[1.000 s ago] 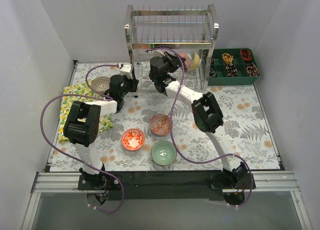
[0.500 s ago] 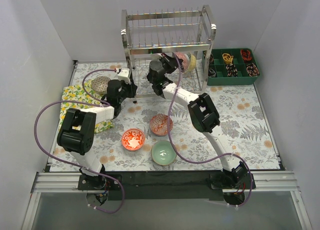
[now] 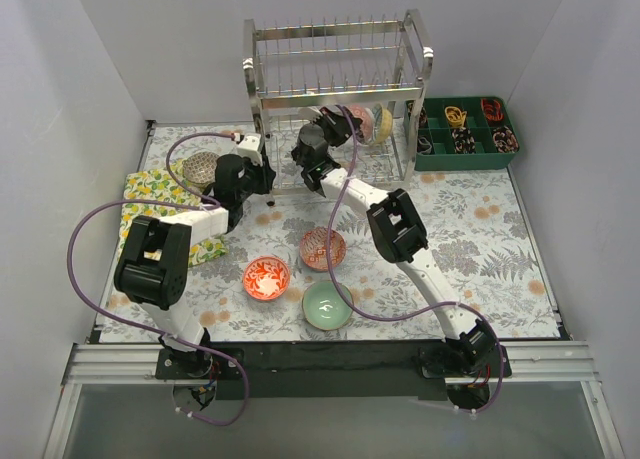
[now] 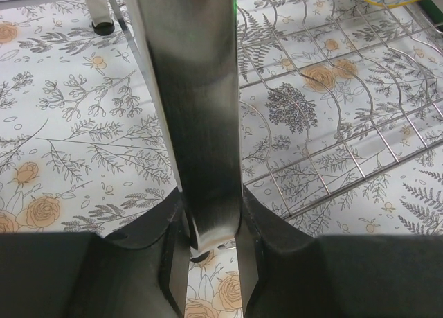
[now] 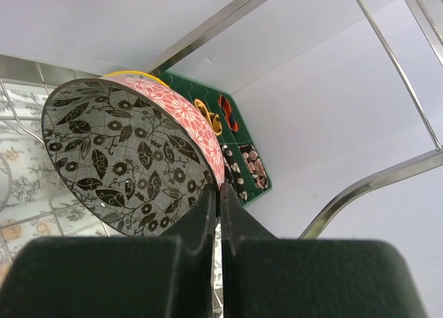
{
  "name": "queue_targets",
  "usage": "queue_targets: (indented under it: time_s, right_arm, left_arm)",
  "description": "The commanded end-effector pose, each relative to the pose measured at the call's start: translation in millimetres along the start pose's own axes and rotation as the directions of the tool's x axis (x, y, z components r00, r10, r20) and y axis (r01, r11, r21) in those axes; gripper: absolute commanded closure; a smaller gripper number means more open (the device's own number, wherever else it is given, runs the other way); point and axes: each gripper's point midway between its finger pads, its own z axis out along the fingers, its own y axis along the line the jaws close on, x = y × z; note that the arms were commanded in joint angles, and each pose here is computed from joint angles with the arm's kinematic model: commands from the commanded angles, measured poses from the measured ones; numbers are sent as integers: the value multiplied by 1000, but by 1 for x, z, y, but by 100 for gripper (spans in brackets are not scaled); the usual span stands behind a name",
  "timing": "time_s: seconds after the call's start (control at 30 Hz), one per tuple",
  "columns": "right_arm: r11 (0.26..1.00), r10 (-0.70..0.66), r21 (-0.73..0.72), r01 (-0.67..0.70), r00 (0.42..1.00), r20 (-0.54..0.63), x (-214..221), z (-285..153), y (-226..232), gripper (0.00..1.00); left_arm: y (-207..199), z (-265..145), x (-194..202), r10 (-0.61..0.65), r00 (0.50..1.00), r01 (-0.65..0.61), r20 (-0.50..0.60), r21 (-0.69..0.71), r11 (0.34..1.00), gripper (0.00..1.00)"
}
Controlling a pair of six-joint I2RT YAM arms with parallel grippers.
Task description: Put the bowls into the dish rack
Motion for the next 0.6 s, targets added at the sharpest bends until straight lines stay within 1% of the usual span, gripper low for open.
queue_targets:
  time_s: [0.0, 0.07, 0.27, 0.33, 0.43, 0.57]
  right_arm:
    - [979, 200, 35, -202, 978, 54, -28, 5, -32, 99]
    - [978, 202, 35, -204, 978, 56, -27, 5, -28, 99]
    - [978, 203, 39, -206, 977, 64, -23, 11, -15, 99]
    - [979, 195, 44, -197, 979, 59, -18, 18, -11, 99]
    - [982, 179, 55, -182, 983, 48, -9, 29, -5, 99]
    - [982, 177, 63, -180, 983, 45, -3, 38, -1, 99]
  left_arm:
    - [-20, 4, 31, -77, 986, 83, -145, 40, 996, 77]
    - [-25, 6, 30, -70, 986, 78, -152, 51, 996, 74]
    - [-28, 5, 34, -65, 980, 77, -189, 57, 995, 71]
    - [-26, 4, 39, -63, 977, 75, -203, 52, 996, 73]
    - [-26, 1, 48, -65, 972, 78, -225, 48, 996, 83]
    - [-28, -1, 51, -65, 969, 81, -240, 55, 995, 85]
